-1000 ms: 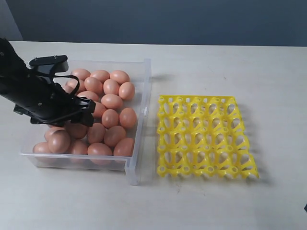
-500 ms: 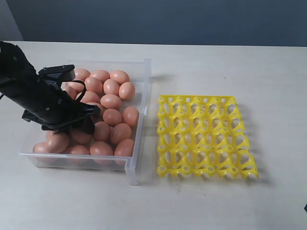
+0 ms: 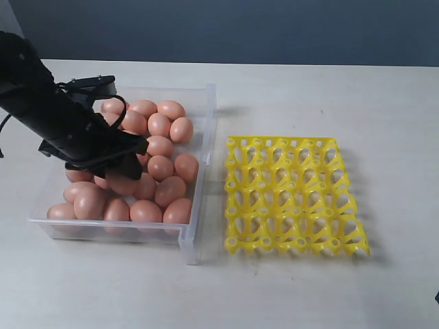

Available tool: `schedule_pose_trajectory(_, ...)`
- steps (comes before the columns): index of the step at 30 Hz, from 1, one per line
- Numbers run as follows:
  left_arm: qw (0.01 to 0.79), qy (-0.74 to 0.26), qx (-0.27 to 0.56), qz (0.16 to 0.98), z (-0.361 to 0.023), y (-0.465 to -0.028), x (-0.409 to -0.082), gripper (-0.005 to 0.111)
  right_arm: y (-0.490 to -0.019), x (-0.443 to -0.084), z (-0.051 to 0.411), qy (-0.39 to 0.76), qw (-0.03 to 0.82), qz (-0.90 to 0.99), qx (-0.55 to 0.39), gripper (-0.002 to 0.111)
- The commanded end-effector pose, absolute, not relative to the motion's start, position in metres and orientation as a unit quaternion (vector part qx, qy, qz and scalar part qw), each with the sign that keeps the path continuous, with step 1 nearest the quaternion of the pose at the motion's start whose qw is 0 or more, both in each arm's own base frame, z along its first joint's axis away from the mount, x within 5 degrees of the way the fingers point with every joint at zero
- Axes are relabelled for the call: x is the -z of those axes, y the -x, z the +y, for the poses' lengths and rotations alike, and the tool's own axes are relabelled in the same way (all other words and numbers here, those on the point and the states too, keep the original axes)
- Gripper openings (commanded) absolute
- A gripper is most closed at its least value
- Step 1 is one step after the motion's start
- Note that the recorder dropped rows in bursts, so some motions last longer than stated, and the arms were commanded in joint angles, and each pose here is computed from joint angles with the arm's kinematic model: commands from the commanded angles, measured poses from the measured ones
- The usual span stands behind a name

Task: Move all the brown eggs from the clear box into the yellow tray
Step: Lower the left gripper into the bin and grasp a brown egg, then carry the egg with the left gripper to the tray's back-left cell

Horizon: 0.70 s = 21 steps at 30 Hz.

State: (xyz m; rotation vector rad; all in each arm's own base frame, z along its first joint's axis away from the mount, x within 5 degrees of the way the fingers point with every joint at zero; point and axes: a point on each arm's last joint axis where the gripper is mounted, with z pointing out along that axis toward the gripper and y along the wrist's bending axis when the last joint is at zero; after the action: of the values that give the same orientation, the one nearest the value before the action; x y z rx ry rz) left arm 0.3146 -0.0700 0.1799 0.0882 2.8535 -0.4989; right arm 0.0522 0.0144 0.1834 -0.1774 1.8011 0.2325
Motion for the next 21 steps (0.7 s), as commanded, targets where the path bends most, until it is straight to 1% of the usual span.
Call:
schedule_pose_trajectory(1, 0.141, -0.051, 0.173, 0.973, -0.071, -0.318, -0.194, 0.001, -0.052, -0.185, 0.014, 0.078, 0.617, 0.776, -0.101, 0.001)
schedule_pose_trajectory(7, 0.212, -0.09, 0.168, 0.958, -0.073, -0.319, -0.229, 0.001, -0.052, -0.185, 0.014, 0.078, 0.617, 0.776, -0.101, 0.001)
schedule_pose_trajectory(11, 0.263, -0.147, 0.167, 0.939, -0.092, -0.318, -0.257, 0.001, -0.052, -0.185, 0.014, 0.078, 0.617, 0.776, -0.101, 0.001)
schedule_pose_trajectory(18, 0.345, -0.275, 0.161, 0.883, -0.161, -0.311, -0.292, 0.001, -0.052, -0.185, 0.014, 0.078, 0.617, 0.776, -0.101, 0.001)
schedule_pose_trajectory(21, 0.375, -0.332, 0.154, 0.852, -0.192, -0.306, -0.3, 0.0, -0.052, -0.185, 0.014, 0.078, 0.617, 0.776, -0.101, 0.001)
